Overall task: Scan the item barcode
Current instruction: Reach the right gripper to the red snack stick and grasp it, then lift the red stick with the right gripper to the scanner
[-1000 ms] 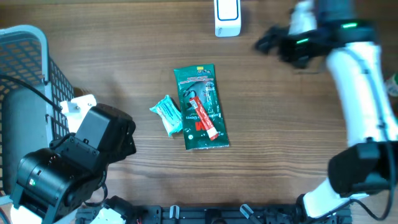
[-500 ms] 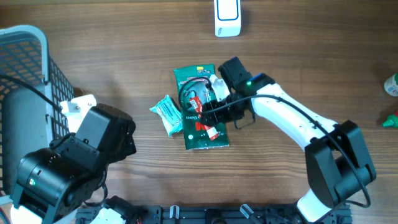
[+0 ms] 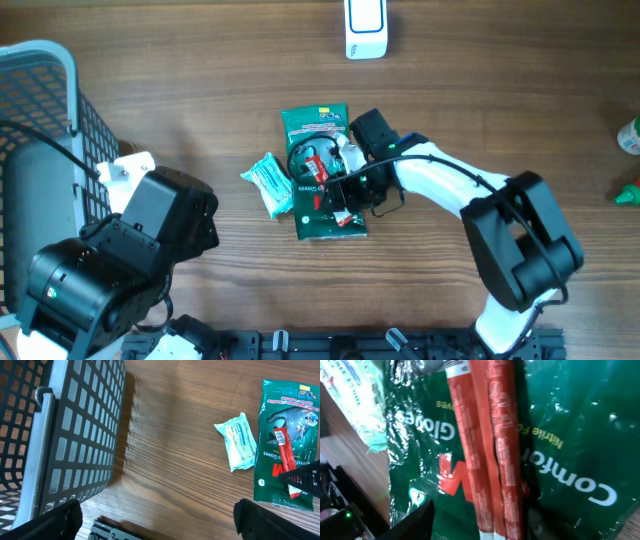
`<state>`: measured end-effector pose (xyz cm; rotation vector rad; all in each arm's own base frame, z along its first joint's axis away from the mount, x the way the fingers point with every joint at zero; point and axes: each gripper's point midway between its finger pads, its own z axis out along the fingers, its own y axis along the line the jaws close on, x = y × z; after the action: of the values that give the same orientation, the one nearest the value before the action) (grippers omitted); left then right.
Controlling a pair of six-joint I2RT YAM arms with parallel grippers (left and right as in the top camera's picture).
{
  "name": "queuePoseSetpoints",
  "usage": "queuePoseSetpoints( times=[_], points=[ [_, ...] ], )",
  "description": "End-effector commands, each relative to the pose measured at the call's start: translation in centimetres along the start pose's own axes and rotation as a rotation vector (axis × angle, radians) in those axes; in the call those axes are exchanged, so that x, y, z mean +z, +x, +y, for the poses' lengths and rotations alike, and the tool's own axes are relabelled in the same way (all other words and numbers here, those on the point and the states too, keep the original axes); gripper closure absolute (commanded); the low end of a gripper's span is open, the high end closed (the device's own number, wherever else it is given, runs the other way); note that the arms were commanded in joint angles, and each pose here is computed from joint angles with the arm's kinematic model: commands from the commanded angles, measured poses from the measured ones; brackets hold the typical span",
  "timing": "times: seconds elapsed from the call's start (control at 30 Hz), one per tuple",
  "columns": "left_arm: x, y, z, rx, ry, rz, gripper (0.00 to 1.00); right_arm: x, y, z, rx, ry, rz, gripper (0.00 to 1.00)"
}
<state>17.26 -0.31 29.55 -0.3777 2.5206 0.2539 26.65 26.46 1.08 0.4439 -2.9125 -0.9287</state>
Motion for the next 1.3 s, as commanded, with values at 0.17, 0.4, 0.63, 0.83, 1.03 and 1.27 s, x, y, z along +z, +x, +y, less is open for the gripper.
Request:
queuePoseSetpoints(
  times=[0.17,0.4,0.63,0.83,1.03,1.27],
  points=[
    [0.0,0.0,0.1,-0.017,-0.001,-0.003,0.0,2.3,1.6,-2.0,0.071,0.03,0.081,0.72],
    [0.0,0.0,0.1,-0.017,-0.001,-0.003,0.0,2.2,1.2,-3.4,0.127,0.112,0.051,0.96],
    [0.0,0.0,0.1,-0.017,-0.001,-0.003,0.0,-3.0,-1.4,-1.0,0.015,0.14,-0.082,0.96],
    [-0.1,0.0,0.1,-0.017,-0.001,-0.003,0.0,-11.9,-0.4,4.3,-0.154,0.122,-0.265,0.96],
    [-0.1,0.0,0.1,-0.017,-0.001,-0.004,0.0,-17.3,4.3,6.6,-0.206,0.119,-0.314,0.95],
    [0.0,0.0,0.1,-0.017,-0.001,-0.003,0.0,-21.4,8.7,8.2,-0.249,0.092,-0.41,0.95]
  ],
)
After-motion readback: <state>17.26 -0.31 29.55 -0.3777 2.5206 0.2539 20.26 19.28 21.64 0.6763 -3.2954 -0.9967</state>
